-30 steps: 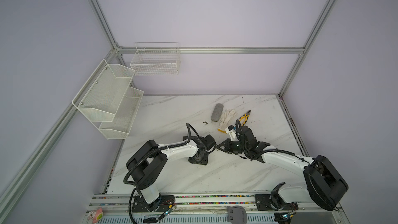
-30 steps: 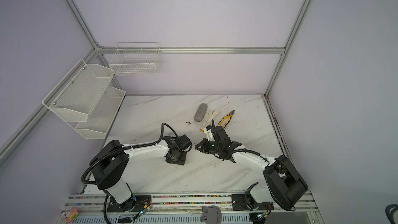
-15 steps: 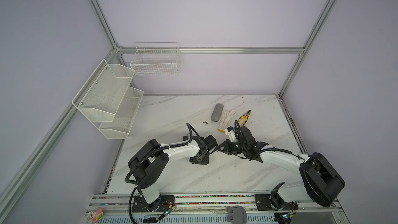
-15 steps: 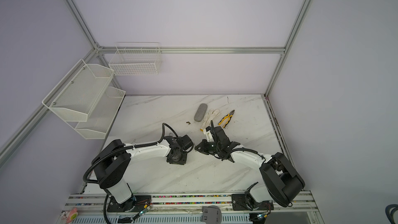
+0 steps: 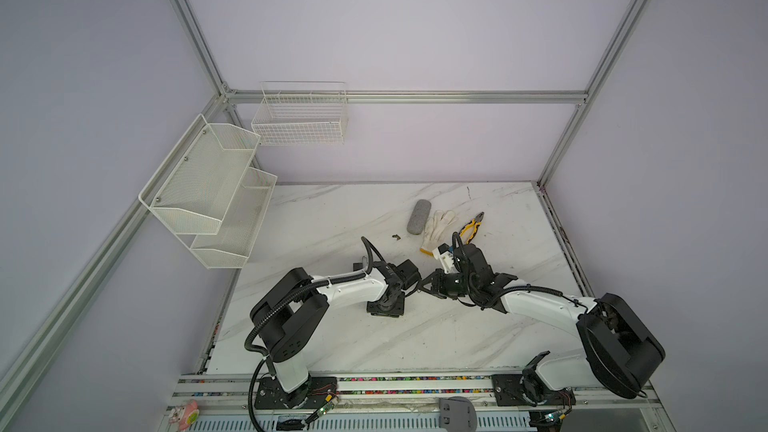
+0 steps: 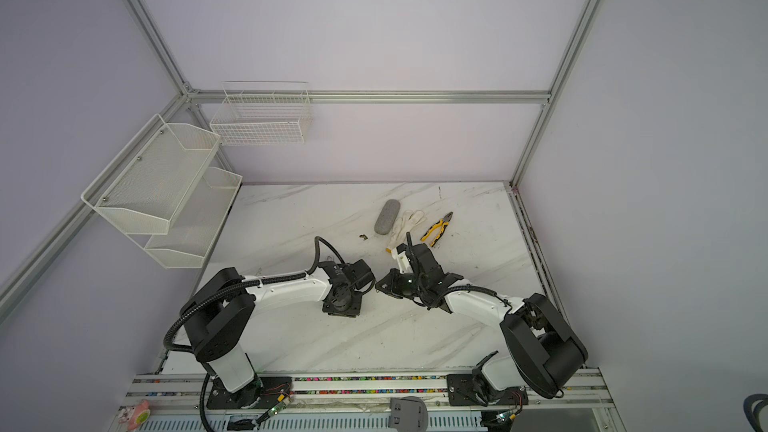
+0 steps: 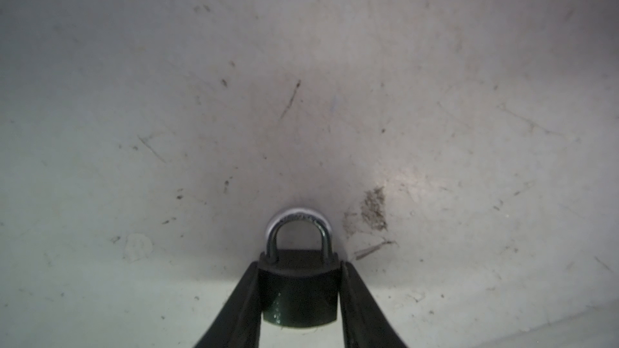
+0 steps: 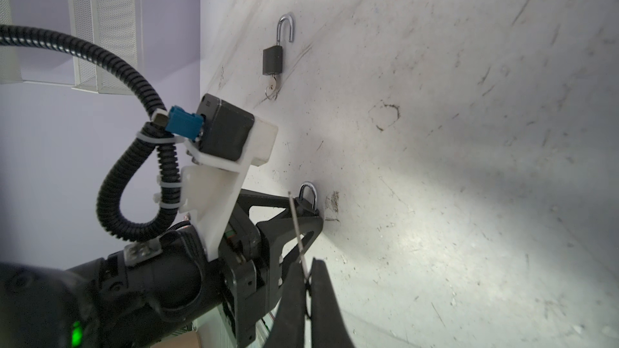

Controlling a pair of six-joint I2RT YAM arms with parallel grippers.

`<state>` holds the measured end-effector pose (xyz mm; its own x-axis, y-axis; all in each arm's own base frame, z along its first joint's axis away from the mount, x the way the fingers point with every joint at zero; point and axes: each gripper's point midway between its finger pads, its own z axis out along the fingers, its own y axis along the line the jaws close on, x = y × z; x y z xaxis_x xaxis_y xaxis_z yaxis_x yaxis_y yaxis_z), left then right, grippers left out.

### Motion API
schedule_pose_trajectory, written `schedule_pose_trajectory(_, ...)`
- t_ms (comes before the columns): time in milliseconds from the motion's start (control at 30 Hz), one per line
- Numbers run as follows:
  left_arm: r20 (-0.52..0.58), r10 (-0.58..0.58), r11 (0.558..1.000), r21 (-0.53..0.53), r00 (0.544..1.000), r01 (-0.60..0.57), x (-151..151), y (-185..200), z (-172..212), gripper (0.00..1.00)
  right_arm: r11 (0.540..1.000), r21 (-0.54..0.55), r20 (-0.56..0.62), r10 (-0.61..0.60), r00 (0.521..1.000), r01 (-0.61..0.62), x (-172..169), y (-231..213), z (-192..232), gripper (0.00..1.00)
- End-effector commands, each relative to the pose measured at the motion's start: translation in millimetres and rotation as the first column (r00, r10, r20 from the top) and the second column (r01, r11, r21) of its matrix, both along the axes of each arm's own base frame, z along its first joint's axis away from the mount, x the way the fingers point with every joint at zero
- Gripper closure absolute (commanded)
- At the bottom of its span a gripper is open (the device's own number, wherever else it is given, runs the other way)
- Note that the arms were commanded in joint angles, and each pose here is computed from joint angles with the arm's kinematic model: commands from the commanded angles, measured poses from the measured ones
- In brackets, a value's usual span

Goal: Unlock with the key
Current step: 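Close the left gripper on the closed black padlock's body, then lift the padlock with the left gripper while the right gripper brings the key toward it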

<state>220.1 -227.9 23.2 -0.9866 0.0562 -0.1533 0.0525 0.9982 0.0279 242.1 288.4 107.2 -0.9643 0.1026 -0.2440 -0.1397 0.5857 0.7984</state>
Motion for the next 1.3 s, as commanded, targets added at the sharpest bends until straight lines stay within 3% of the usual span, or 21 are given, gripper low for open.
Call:
schedule_pose_trajectory(0, 0.021, 0.023, 0.999, 0.023, 1.000, -0.024, 9, -2, -4, 0.63, 1.000, 0.021, 0.012, -0.003, 1.000, 0.002, 1, 2, 6, 1.00)
schedule_pose_trajectory(300, 0.049, 0.007, 1.000, 0.001, 0.999, -0.007, 12, -5, 7, 0.73, 1.000, 0.022, 0.022, -0.006, 1.000, 0.005, 1, 1, 8, 1.00)
schedule_pose_trajectory(667, 0.164, 0.067, 0.995, -0.084, 0.984, -0.054, 24, -3, 48, 1.00, 1.000, -0.002, 0.036, -0.008, 0.999, 0.009, 5, 0, 14, 1.00)
schedule_pose_trajectory(967, 0.233, 0.240, 0.949, -0.260, 0.942, -0.177, 45, 14, 83, 1.00, 0.998, 0.000, 0.066, -0.068, 0.996, 0.068, 9, 0, 23, 1.00)
schedule_pose_trajectory(1067, 0.235, 0.319, 0.910, -0.346, 0.918, -0.228, 58, 19, 96, 1.00, 0.997, 0.025, 0.063, -0.069, 0.996, 0.068, 2, 17, 23, 1.00)
schedule_pose_trajectory(1267, 0.212, 0.407, 0.861, -0.414, 0.888, -0.296, 78, 25, 110, 1.00, 0.990, 0.109, 0.012, -0.090, 0.996, 0.088, -16, 59, 17, 1.00)
